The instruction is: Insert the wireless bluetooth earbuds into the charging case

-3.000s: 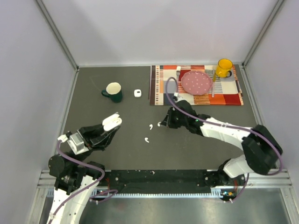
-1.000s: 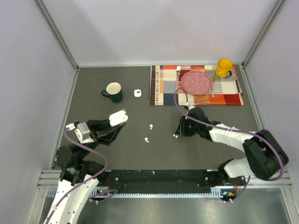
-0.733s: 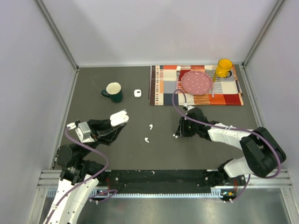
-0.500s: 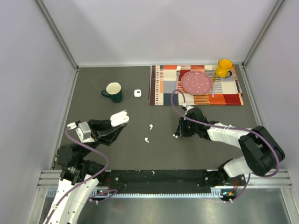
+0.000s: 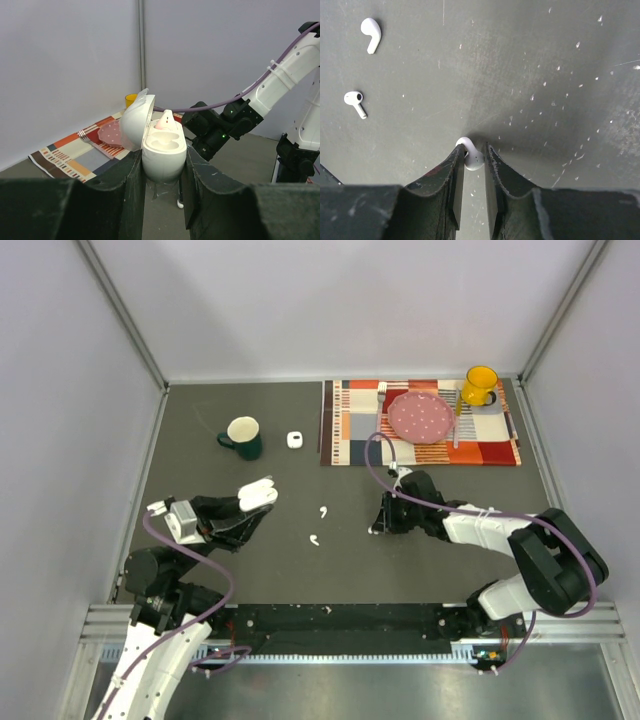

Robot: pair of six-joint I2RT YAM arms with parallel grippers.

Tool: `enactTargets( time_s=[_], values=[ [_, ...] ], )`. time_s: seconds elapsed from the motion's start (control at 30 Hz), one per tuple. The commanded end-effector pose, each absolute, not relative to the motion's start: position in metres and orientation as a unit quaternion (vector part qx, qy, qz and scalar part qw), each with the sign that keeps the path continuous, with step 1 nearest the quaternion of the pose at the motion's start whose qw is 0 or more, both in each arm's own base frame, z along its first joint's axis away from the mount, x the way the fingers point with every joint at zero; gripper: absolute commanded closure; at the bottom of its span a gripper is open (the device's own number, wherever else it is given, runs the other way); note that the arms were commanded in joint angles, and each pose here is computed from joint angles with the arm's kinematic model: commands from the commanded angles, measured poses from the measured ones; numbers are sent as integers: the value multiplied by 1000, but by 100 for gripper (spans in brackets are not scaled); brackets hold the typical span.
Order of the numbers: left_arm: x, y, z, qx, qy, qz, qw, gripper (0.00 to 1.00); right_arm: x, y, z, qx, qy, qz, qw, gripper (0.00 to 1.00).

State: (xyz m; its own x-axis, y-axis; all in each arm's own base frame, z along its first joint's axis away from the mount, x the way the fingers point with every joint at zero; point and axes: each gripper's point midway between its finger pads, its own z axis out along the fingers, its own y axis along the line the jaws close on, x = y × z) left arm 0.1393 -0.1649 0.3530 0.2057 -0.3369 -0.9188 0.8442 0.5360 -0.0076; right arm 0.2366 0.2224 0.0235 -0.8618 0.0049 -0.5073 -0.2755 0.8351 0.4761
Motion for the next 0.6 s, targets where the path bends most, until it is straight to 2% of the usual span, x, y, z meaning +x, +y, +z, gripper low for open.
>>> enactTargets(
  time_s=[0.0,0.23,0.37,0.57],
  values=[
    [138,-165,360,261,467,-406,741,100,238,220,21,-75,922,278,257,80],
    [138,-164,360,260,468,-405,741,100,244,221,27,-70,922,275,263,81],
    [139,-164,360,259,468,-404,742,100,240,216,26,-6,931,269,246,80],
    [138,-163,360,259,469,-404,742,100,239,230,32,7,913,320,253,71]
  ],
)
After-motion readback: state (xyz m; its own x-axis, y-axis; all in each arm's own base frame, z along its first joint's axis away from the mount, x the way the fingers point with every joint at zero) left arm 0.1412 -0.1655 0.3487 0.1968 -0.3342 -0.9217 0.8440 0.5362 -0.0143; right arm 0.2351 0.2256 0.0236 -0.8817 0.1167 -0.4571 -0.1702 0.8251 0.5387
